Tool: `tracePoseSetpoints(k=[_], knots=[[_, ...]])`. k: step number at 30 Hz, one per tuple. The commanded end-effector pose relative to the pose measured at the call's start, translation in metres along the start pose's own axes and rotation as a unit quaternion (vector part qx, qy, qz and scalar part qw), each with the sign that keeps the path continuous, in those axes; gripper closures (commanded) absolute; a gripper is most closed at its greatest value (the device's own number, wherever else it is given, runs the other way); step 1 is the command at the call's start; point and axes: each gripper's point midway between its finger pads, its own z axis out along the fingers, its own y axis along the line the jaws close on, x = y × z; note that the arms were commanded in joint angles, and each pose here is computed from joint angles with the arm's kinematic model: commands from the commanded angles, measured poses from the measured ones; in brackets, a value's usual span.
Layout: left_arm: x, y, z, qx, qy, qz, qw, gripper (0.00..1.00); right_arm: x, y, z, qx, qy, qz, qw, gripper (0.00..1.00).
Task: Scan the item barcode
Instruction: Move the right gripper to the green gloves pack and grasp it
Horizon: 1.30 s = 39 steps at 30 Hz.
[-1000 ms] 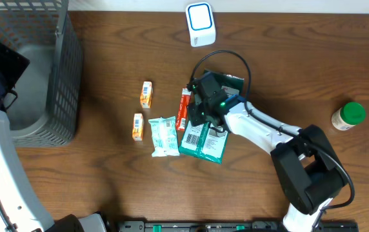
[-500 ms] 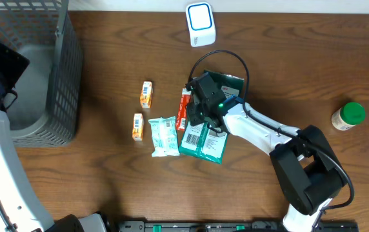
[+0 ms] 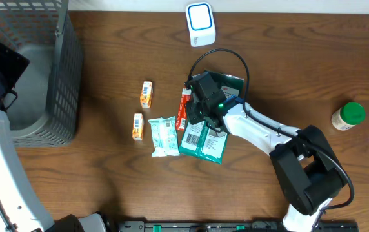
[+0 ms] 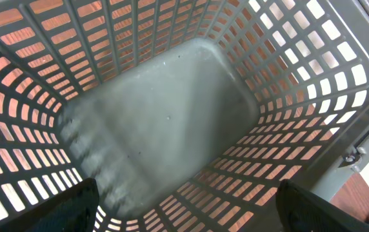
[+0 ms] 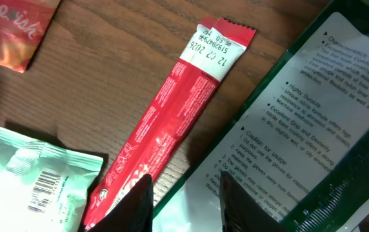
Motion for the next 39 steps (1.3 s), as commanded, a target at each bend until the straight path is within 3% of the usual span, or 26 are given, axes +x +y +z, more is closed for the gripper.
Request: tracePoseSetpoints(k=[1, 28, 36, 39], knots=[[-0.002, 0.001, -0.001, -0.002, -0.004, 0.002, 1.0, 0.12, 0.002, 0.004, -0.002, 0.002, -0.002, -0.005, 1.0, 0.72], [-0.002, 0.001, -0.001, -0.002, -0.004, 0.002, 1.0, 0.12, 0.001, -0.002, -0.005, 0.002, 0.0, 0.001, 1.0, 0.74], [-0.002, 0.001, -0.001, -0.002, -0.004, 0.002, 1.0, 0.12, -0.023, -0.012, -0.057, -0.083, -0.018, 0.04, 0.996, 0.73], [-0.002, 0.001, -0.001, -0.002, -0.004, 0.002, 1.0, 0.12, -0.025, -0.016, -0.062, -0.108, -0.016, 0.055, 0.992, 0.8]])
